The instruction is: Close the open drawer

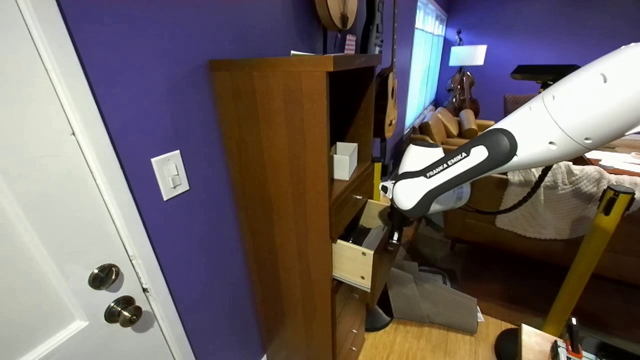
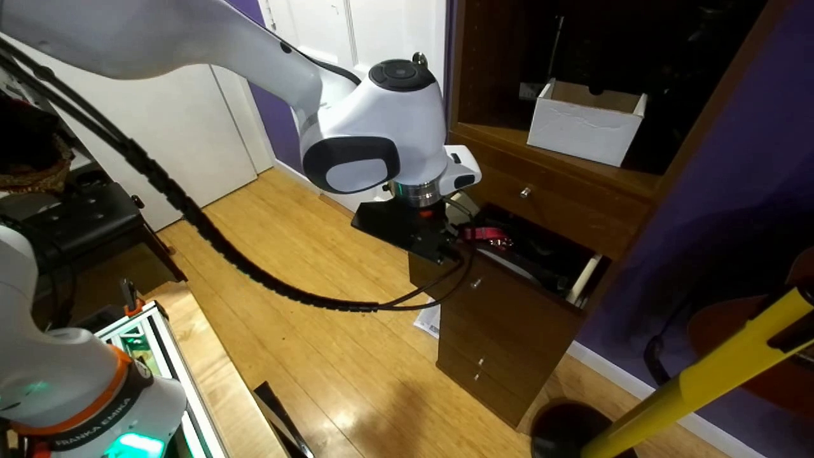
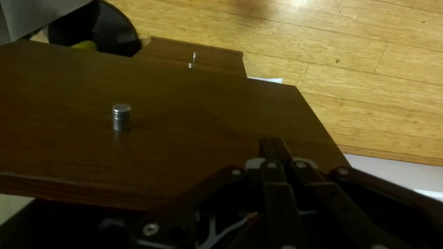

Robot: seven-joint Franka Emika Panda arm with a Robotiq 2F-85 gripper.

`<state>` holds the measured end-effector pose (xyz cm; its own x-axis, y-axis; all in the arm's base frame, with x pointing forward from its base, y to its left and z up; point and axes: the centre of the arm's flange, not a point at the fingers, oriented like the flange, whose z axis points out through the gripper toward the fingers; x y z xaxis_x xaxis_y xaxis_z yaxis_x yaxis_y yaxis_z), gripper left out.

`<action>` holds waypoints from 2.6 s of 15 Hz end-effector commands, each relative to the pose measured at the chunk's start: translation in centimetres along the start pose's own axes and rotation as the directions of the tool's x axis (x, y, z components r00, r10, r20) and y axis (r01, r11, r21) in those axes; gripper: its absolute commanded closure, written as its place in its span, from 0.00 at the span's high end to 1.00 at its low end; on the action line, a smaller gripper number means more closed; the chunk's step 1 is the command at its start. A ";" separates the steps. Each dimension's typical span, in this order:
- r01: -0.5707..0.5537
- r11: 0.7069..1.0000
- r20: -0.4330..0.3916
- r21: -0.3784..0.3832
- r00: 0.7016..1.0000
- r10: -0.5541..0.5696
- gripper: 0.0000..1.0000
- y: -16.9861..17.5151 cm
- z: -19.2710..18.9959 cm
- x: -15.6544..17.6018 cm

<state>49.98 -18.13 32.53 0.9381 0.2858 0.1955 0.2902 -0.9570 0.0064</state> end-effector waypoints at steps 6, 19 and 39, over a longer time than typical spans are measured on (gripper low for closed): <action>0.000 1.000 -0.206 -0.025 0.978 -0.005 0.00 0.7 4.0 6.1; -0.130 0.983 0.088 -0.128 0.986 0.141 0.28 -2.0 -0.6 2.6; -0.402 0.914 0.002 -0.051 0.915 0.403 1.00 -11.8 -20.3 -2.0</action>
<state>43.51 -8.79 51.36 0.9726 -0.1733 0.1550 -0.1733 -0.9848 -0.0136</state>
